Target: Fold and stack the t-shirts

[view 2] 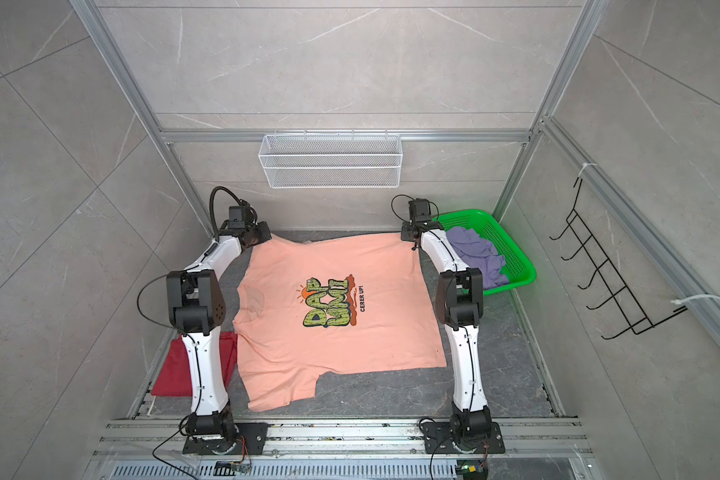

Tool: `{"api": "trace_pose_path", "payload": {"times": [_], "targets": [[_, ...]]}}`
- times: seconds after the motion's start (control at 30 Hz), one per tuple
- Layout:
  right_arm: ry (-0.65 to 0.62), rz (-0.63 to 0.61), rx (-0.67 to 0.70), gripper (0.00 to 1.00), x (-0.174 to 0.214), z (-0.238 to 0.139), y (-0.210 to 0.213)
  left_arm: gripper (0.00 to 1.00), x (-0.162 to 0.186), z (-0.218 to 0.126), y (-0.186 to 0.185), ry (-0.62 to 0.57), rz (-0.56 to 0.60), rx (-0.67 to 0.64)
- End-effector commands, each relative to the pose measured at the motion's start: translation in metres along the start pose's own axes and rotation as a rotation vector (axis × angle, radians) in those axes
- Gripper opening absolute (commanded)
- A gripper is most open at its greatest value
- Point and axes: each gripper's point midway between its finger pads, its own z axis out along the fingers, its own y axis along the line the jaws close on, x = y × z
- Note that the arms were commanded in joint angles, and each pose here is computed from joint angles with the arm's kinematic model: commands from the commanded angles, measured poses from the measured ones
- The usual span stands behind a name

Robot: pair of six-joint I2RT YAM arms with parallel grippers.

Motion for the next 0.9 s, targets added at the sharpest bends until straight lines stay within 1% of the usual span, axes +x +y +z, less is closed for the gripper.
{"api": "trace_pose_path", "payload": {"times": [0.0,0.3,0.4,0.6,0.73,0.87], "targets": [[-0.038,-0.016,0.006,0.00,-0.007,-0.019,-0.011,0.00,-0.023,-0.041,0.001,-0.101,0.028,-0.015],[-0.009,-0.036,-0.011,0.00,0.039,-0.041,-0.023,0.00,0.035,-0.086,0.023,-0.074,-0.029,-0.065],[-0.004,-0.031,-0.008,0.00,0.050,-0.046,-0.029,0.00,0.058,-0.095,0.029,-0.055,-0.042,-0.074],[0.044,-0.028,-0.036,0.00,0.080,-0.044,-0.029,0.00,0.103,-0.106,0.034,-0.001,-0.068,-0.099],[0.066,-0.021,-0.044,0.00,0.091,-0.041,-0.029,0.00,0.129,-0.111,0.033,0.028,-0.042,-0.142],[0.083,-0.030,-0.037,0.00,0.100,-0.041,-0.031,0.00,0.150,-0.113,0.042,0.054,-0.071,-0.182]]}}
